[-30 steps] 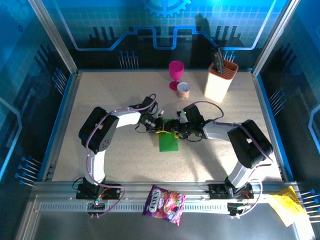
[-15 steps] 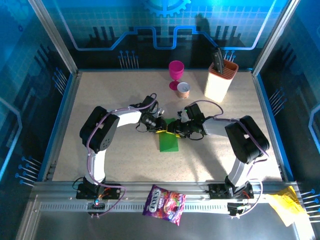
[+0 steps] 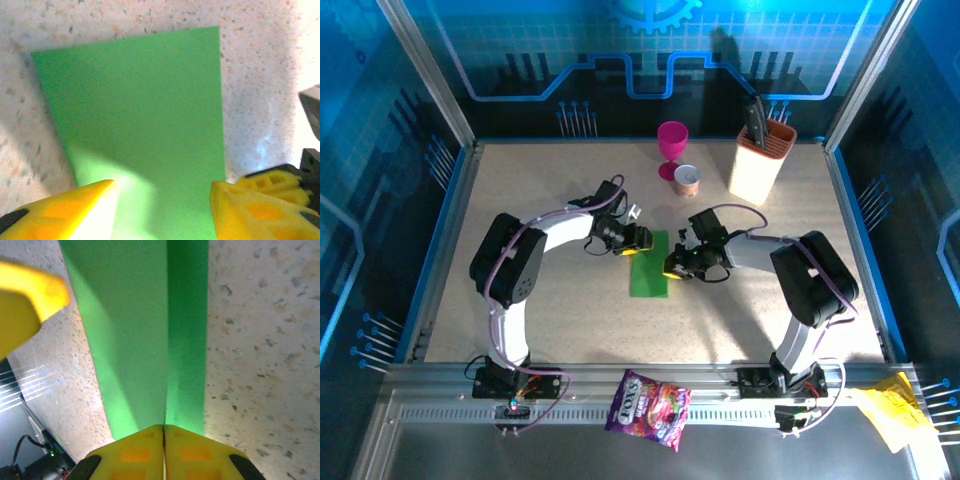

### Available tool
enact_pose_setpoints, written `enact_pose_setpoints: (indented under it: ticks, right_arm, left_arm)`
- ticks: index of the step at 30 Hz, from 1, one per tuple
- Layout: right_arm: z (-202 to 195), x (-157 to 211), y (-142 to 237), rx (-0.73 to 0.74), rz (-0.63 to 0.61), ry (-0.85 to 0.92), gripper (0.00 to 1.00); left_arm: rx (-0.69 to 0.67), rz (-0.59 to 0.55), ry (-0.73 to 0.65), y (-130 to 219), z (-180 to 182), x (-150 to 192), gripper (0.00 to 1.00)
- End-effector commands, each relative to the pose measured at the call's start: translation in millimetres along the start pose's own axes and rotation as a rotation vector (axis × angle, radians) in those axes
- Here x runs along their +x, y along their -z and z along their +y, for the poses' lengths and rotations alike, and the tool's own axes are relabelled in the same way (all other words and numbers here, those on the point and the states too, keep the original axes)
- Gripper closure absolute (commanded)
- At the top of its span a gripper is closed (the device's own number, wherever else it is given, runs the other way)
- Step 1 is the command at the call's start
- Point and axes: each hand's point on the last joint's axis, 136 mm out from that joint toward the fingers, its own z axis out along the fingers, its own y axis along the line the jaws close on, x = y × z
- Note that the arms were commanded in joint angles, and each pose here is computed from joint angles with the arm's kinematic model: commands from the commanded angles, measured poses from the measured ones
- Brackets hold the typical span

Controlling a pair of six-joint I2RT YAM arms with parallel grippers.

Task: Fold a paper plane with a square sheet of paper (pick it up from the middle)
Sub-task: Fold the triangle a second time at the center of the table.

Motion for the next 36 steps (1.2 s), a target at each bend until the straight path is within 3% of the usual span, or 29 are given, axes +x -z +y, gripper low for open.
enact_pose_setpoints:
  ticks: [1, 8, 15, 23, 36]
  right_arm:
    - [5.2, 0.6, 0.7, 0.022, 0.009, -0.012, 0.92]
    - [15.9, -0.4, 1.6, 0.009, 0.018, -0.013, 0.96]
    - [20.1, 1.1, 3.1, 0.013, 0.034, -0.018, 0.98]
    - [20.6, 3.1, 2.7, 0.018, 0.041, -0.033, 1.0]
    - [21.3, 5.8, -0.4, 0.015, 0.049, -0.046, 1.0]
  left_arm:
    - [0.012, -0.011, -0.037, 22.7, -9.8, 21.4, 0.43]
    - [-0.06, 0.007, -0.17, 27.2, -13.6, 73.8, 0.38]
    - [-0.141, -0.016, -0.385, 19.8, -32.4, 102.7, 0.36]
    - [-0.206, -0.049, -0.561, 9.5, -46.2, 110.6, 0.34]
    - [-0.26, -0.062, -0.628, -14.1, -48.4, 100.3, 0.31]
